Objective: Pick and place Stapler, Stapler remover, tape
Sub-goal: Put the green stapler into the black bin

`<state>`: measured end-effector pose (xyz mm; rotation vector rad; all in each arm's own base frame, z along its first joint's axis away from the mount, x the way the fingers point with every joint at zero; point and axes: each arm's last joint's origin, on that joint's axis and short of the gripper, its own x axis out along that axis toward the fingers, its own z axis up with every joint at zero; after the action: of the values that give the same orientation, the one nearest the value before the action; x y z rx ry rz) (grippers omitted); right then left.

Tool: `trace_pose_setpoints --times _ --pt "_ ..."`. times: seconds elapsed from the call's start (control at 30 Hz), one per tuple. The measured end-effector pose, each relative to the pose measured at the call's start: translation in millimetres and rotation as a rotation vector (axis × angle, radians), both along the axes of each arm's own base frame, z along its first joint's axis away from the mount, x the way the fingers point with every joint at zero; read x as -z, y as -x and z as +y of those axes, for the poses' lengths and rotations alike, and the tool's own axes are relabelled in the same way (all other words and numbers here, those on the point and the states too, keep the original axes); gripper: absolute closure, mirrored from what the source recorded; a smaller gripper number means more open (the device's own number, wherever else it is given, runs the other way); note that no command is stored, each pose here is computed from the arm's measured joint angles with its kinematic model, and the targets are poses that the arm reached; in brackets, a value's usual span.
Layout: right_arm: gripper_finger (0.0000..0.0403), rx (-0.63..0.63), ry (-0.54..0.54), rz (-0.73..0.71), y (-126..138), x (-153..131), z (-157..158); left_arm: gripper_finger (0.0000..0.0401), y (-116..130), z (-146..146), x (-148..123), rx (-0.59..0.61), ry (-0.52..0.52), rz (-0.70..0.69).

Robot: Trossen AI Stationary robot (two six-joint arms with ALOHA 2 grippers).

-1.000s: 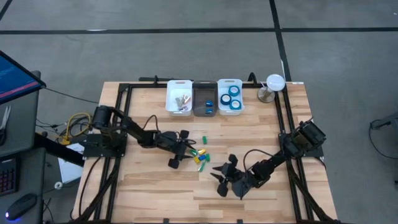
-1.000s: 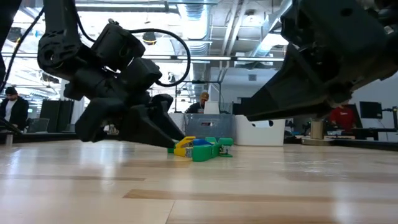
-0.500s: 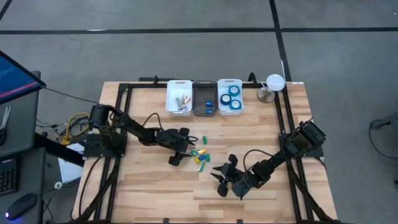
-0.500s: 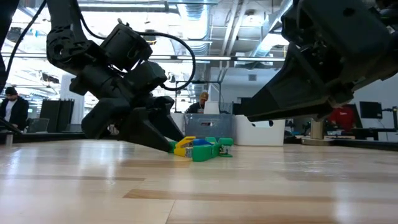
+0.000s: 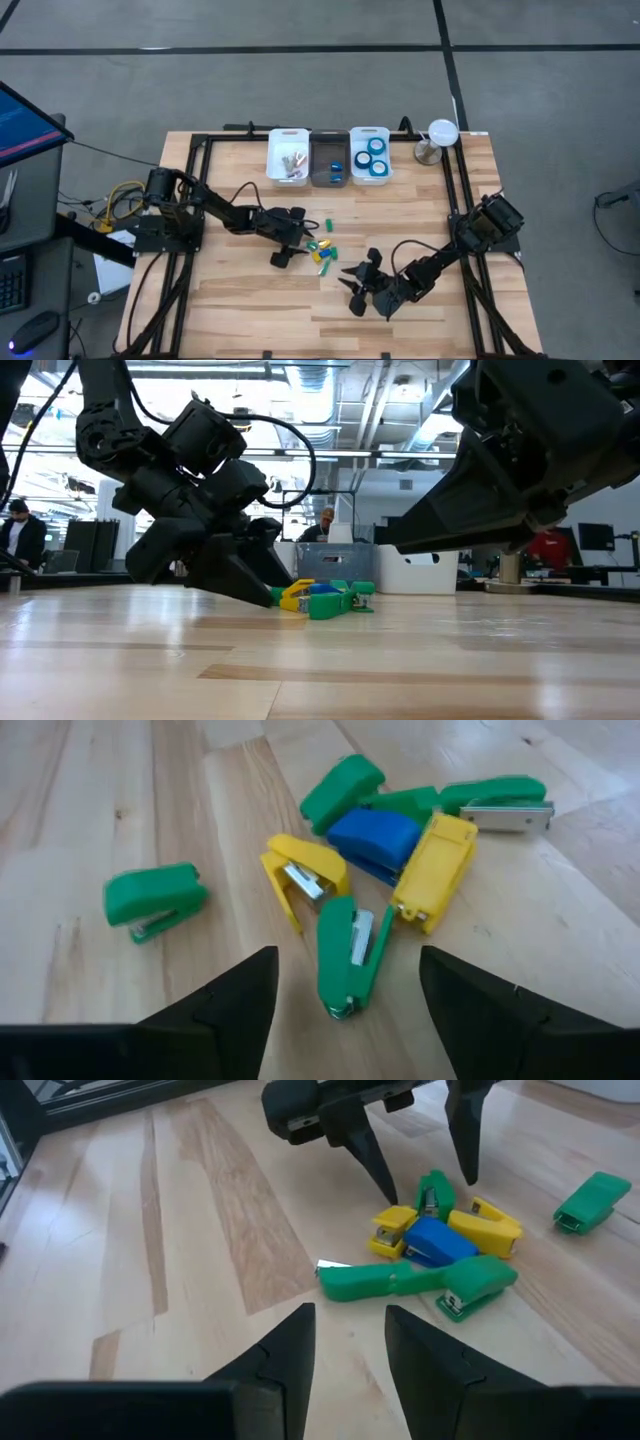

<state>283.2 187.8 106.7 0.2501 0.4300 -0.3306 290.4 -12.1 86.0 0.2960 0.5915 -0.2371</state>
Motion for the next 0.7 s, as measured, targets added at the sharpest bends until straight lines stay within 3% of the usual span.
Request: trace_pose_setpoints --times 0.7 --pt "0.0287 0.007 -0.025 -0.016 -1 -1 1 0.022 -10 -1 15 -0.024 0.148 0.064"
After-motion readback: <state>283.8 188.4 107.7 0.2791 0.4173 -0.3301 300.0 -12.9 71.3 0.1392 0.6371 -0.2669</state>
